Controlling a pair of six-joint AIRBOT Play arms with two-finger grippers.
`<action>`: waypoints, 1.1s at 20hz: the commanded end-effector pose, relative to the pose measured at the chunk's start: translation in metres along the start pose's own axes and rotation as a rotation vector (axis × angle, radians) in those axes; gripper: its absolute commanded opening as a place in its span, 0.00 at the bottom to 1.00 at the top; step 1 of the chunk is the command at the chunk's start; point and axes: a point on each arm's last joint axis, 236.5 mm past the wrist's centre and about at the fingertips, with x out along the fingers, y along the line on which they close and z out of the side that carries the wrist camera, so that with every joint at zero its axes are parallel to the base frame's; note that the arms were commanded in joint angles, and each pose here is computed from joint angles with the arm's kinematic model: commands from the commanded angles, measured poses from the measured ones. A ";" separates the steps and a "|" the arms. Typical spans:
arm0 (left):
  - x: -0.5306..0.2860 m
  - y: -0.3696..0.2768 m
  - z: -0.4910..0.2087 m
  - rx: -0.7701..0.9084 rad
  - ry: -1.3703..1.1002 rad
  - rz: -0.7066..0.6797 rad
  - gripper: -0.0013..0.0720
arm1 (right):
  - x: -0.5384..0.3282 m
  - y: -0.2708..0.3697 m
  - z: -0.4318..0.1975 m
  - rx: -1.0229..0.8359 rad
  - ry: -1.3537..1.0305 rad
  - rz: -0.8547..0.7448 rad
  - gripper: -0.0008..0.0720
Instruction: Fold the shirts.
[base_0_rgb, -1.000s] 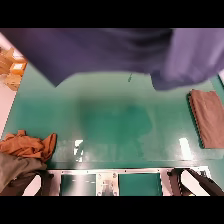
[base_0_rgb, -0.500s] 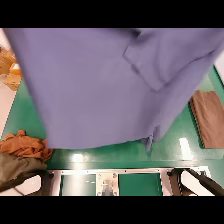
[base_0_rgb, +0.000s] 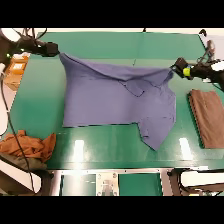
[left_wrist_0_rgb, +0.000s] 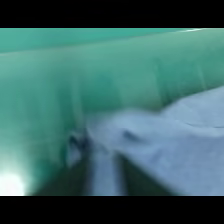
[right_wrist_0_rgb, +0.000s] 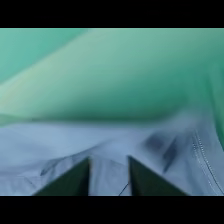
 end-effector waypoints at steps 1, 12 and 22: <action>-0.002 0.021 -0.026 -0.094 0.103 0.023 0.75 | 0.017 -0.023 -0.006 0.050 0.072 -0.005 0.46; -0.091 0.041 -0.223 -0.584 0.561 -0.040 0.75 | -0.110 -0.127 -0.112 0.238 0.318 -0.167 0.46; -0.052 -0.015 -0.350 -0.751 0.487 -0.107 0.66 | -0.122 -0.142 -0.187 0.332 0.386 -0.188 0.47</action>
